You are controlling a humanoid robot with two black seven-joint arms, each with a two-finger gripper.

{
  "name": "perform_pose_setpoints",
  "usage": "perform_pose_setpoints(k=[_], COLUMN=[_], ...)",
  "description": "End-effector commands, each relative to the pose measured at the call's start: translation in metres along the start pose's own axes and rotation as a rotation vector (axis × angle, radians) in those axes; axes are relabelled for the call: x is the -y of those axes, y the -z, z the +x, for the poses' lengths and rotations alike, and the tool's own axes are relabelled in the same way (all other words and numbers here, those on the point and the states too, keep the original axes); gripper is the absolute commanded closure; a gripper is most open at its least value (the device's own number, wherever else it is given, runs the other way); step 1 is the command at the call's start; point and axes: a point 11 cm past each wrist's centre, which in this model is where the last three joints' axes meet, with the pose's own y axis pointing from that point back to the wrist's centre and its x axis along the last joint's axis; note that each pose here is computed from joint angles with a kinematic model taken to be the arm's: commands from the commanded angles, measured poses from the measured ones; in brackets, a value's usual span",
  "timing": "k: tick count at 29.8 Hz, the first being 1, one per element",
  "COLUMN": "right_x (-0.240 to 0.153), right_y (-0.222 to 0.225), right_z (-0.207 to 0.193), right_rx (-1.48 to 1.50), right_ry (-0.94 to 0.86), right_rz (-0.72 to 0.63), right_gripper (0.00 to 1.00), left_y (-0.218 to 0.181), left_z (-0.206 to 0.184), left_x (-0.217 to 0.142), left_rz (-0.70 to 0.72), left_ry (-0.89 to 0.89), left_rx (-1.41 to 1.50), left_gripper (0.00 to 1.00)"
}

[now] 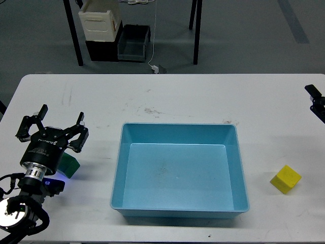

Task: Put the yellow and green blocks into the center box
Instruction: 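Raise and open the right gripper above the yellow cube, then lower the right gripper onto the yellow cube and close on it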

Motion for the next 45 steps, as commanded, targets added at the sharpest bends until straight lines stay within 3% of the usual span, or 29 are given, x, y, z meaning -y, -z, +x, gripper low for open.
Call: perform_pose_setpoints(k=[1,7,10,14,24,33,45], right_x=[0.023,0.036,0.023,0.007,-0.042,-0.079,-0.073], right_y=[0.027,0.024,0.021,0.019,-0.02,-0.072,-0.089], right_z=[-0.002,-0.015,-0.021,-0.003,-0.007,-0.01,-0.033], right_rx=[-0.324,-0.938,-1.065,-1.174,-1.317,-1.274,-1.298], right_ry=[0.105,0.419,0.608,0.699,0.923,1.081,1.215], right_rz=[0.022,-0.021,-0.013,-0.12,-0.285,-0.425,-0.443], right_gripper=[0.0,0.0,0.0,0.0,0.0,0.0,0.0], left_y=[0.001,0.001,0.001,0.003,0.011,0.011,0.011], left_z=[0.0,0.001,0.001,0.002,0.004,0.004,0.005], left_x=[0.0,-0.001,-0.001,-0.001,0.002,0.003,0.002], left_rz=[0.0,0.0,0.0,0.0,0.001,0.0,-0.001], left_ry=[0.0,-0.005,-0.006,-0.005,-0.023,-0.023,-0.027], left_rx=[-0.002,0.0,0.0,-0.01,-0.023,-0.02,-0.021], left_gripper=[0.0,0.0,0.0,0.0,0.0,0.0,0.0])
